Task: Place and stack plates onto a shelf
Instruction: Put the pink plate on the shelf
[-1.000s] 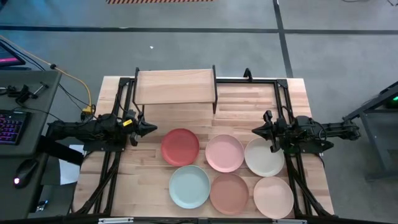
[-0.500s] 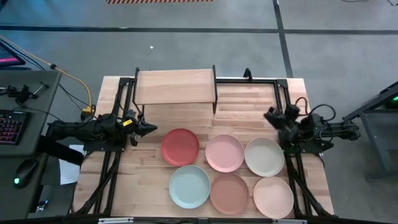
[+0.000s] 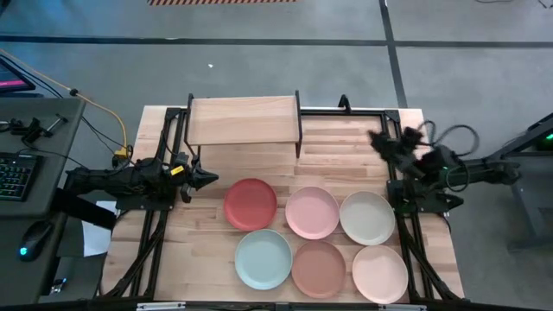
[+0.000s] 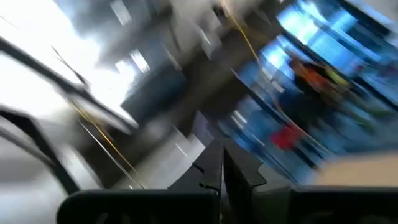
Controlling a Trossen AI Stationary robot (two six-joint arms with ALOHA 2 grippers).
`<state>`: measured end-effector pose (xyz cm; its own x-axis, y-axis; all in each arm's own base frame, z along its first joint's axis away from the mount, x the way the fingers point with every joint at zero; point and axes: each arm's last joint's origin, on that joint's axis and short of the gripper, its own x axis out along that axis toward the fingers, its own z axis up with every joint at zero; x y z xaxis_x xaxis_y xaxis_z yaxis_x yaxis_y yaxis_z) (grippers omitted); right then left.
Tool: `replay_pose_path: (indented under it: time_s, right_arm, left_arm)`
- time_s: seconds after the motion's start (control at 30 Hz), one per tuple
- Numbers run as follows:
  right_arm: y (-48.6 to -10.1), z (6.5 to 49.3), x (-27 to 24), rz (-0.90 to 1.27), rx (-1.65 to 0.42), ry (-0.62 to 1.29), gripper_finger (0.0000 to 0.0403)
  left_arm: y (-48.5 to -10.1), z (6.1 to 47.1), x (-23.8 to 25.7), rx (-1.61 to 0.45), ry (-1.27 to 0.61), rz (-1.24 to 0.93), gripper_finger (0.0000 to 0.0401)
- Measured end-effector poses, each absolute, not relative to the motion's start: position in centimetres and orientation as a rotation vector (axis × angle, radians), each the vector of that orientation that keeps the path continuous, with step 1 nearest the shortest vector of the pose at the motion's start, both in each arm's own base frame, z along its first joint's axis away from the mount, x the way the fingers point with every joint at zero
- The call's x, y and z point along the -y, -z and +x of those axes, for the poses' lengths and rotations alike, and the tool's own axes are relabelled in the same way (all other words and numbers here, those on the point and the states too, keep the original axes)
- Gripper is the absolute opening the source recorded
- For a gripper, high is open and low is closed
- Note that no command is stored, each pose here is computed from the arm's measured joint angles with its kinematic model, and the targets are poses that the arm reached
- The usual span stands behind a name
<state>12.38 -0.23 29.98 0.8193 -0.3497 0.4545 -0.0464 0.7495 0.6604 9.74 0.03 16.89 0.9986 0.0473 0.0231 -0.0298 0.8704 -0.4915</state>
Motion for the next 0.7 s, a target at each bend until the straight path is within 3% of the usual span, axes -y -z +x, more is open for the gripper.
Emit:
replay_pose_path:
  time_s: [0.17, 0.37, 0.7]
  right_arm:
    - [-30.3, 16.8, 0.1, 0.64, 0.146, 0.342, 0.0]
    - [-28.0, 19.7, 0.2, 0.838, -0.35, 0.455, 0.0016]
    - [-20.7, 22.9, -0.4, 0.883, -0.834, 0.444, 0.0164]
  left_arm:
    - [-16.9, 9.7, 0.0, 0.035, -0.04, -0.513, 0.0]
    - [-16.9, 9.7, 0.0, 0.035, -0.04, -0.513, 0.0]
    - [-16.9, 9.7, 0.0, 0.035, -0.04, -0.513, 0.0]
